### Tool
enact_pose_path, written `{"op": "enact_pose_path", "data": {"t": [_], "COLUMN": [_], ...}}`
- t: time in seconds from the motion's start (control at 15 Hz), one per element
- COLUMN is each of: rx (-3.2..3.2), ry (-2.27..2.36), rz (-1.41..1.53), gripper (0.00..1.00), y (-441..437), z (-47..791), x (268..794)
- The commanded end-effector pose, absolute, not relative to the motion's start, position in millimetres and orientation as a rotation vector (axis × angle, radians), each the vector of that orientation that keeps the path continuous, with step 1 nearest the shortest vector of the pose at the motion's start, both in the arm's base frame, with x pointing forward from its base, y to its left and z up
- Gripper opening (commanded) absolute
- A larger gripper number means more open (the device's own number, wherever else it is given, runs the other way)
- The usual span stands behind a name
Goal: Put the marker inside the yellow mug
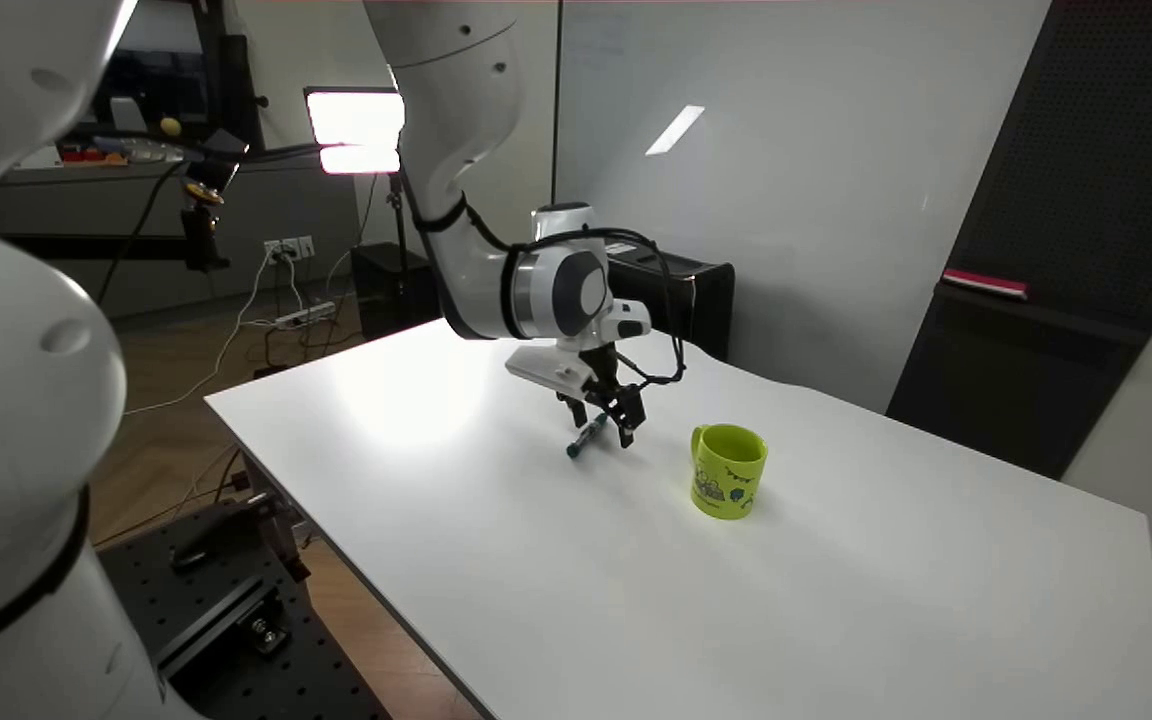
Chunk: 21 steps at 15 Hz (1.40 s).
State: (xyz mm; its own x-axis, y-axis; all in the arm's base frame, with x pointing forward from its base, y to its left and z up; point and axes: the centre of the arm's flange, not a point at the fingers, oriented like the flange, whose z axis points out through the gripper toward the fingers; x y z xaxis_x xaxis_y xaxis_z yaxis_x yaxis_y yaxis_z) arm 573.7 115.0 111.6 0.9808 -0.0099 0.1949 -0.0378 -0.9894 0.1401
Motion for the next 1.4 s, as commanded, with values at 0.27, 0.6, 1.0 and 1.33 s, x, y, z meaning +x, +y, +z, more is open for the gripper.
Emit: {"op": "enact_pose_path", "data": {"t": [0.27, 0.6, 1.0, 1.33], "rx": [2.993, 3.009, 3.013, 3.037], "ry": [-0.039, -0.065, -0.093, -0.112], "rz": [0.258, 0.208, 0.184, 0.181], "gripper": [1.00, 1.00, 0.45, 0.11], "y": [126, 121, 109, 99], "z": [110, 104, 100, 103], "x": [579, 579, 580, 579]}}
